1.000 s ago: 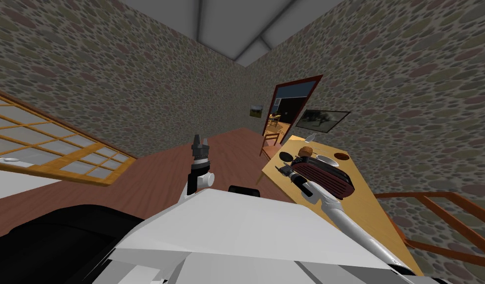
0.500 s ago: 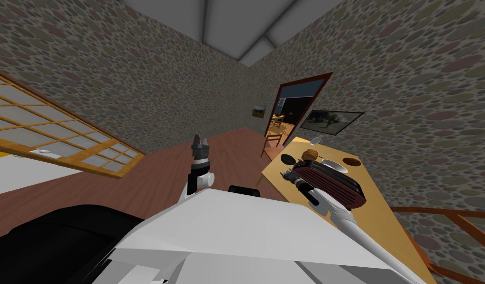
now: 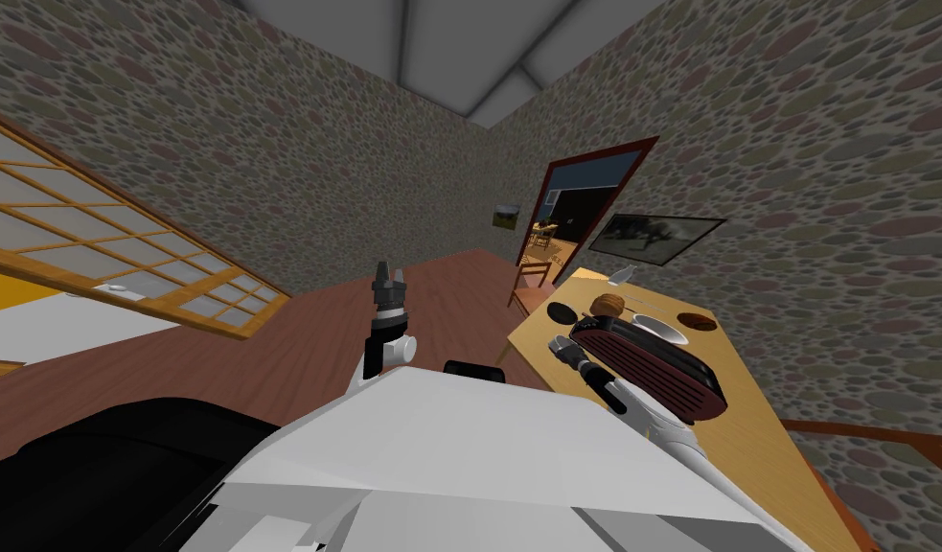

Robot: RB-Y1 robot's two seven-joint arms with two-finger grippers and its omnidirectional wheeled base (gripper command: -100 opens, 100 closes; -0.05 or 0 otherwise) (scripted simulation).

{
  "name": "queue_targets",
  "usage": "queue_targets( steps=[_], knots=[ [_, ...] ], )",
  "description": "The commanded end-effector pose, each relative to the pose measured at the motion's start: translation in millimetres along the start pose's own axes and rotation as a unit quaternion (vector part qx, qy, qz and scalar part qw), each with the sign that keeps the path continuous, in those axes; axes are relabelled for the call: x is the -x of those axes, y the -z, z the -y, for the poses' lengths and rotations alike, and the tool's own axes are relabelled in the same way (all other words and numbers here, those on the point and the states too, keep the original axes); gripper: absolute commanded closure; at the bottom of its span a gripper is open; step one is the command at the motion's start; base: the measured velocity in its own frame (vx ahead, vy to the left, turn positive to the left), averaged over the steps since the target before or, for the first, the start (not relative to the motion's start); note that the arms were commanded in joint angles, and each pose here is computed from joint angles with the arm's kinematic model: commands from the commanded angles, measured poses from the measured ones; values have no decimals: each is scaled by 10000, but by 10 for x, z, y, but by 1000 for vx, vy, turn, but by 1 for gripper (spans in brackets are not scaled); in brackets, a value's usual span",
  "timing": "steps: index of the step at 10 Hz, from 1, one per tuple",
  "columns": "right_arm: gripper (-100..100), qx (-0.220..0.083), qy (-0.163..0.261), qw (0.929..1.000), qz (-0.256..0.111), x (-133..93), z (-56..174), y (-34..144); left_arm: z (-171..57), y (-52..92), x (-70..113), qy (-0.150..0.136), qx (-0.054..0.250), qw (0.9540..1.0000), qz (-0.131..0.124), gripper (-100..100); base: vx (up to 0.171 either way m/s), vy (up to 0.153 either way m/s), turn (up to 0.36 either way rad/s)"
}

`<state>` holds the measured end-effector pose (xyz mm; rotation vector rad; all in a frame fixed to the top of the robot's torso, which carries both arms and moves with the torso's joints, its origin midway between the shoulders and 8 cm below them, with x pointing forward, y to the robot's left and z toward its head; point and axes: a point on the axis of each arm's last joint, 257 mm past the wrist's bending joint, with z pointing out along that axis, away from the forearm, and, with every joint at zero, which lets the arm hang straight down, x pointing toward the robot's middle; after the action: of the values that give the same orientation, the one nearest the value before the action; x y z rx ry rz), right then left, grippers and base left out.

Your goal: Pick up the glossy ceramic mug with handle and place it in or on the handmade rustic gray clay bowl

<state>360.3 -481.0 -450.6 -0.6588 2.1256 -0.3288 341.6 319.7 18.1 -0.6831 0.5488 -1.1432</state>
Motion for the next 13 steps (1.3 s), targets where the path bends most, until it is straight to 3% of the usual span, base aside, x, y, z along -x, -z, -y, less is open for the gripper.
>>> queue_targets(
  steps=[1,2,4,5,9,10,11,12,13],
  knots=[
    [0,0,0,10000,0,0,0,0,0,0,0,0,0,10000,0,0,0,0,0],
    [-100,-18,-11,10000,-5,18,-100,-63,0,0,0,0,0,10000,0,0,35,-45,26],
    [-100,-16,-21,10000,-3,13,-104,-58,0,0,0,0,0,10000,0,0,50,-38,18],
    [100,-19,-13,10000,-5,13,-107,-62,0,0,0,0,0,10000,0,0,5,-4,0],
    [100,-24,-27,10000,-1,17,-103,-63,0,0,0,0,0,10000,0,0,0,0,0],
    [0,-24,-27,10000,0,18,-103,-63,0,0,0,0,0,10000,0,0,0,0,0],
    [100,-4,-3,10000,1,5,-15,-11,0,0,0,0,0,10000,0,0,-48,42,-20],
    [100,-18,-4,10000,3,21,-38,-40,0,0,0,1,0,10000,0,0,-31,25,-18],
    [0,-18,-12,10000,0,17,-29,-35,0,0,0,1,0,10000,0,0,0,0,0]
  ],
)
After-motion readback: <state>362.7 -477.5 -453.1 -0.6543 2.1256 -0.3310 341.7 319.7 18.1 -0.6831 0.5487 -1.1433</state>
